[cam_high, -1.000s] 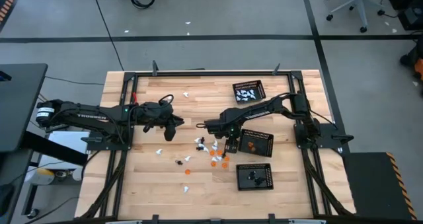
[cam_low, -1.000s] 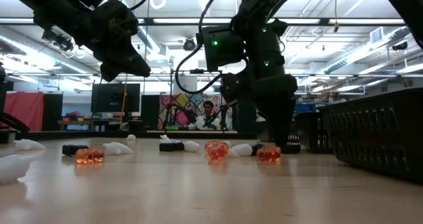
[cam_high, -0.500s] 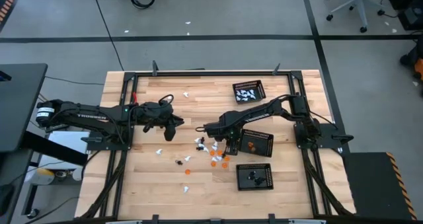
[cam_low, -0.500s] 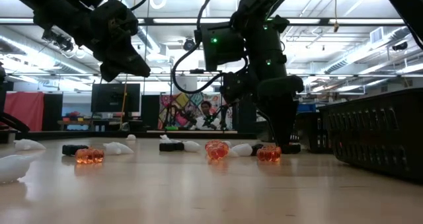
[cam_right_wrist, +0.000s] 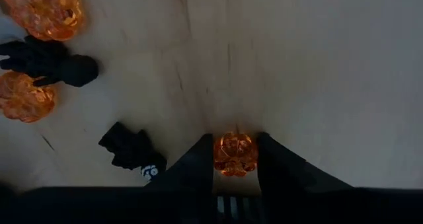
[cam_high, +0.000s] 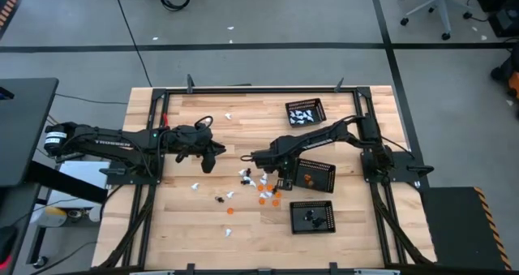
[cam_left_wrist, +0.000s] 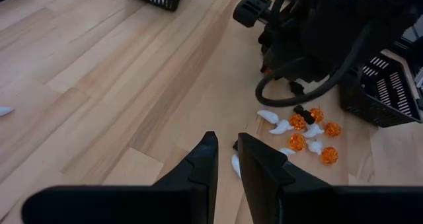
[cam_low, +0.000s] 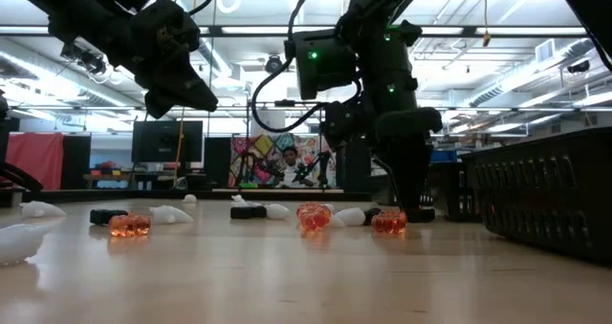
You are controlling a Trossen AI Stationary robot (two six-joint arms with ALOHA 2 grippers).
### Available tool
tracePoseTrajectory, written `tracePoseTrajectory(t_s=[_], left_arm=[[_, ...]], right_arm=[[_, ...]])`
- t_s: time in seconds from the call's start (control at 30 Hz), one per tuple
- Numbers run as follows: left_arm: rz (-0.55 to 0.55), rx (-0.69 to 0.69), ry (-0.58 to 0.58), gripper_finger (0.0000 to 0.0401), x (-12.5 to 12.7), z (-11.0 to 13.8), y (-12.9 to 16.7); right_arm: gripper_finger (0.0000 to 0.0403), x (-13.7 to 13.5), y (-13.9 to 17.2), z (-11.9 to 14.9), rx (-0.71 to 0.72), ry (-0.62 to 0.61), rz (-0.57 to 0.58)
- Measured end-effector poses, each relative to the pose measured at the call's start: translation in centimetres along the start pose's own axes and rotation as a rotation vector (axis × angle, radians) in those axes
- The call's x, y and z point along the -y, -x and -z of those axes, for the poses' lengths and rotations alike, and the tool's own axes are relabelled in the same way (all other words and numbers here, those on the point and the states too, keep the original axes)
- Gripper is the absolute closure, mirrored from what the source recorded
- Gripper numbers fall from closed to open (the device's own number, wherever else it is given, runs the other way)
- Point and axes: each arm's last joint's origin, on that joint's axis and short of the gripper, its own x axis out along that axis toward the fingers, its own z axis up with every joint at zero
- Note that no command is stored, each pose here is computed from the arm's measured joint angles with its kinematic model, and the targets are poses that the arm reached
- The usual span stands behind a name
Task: Sort Halloween decoration
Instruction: Put the orange pumpkin toy into the center black bin
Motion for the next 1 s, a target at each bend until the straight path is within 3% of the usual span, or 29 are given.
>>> tracePoseTrajectory(t_s=[0.4,0.67,0.8,1.0], left_arm=[[0.000,0.000,0.000,0.0333,0.0,0.0,0.0],[0.000,0.001,0.032,0.0333,0.0,0.0,0.0],[0.000,0.002,0.040,0.0333,0.0,0.0,0.0],[-0.040,0.036,0.126,0.0333,-0.8,-0.5,0.0]], right_arm=[[0.0299,0.0,5.4,1.0,0.181,0.062,-0.128],[0.0299,-0.8,10.1,4.4,0.285,0.092,-0.151],[0.0298,-0.9,9.3,7.4,0.276,0.066,-0.145],[0.0297,-0.6,5.4,11.3,0.269,0.000,-0.149]])
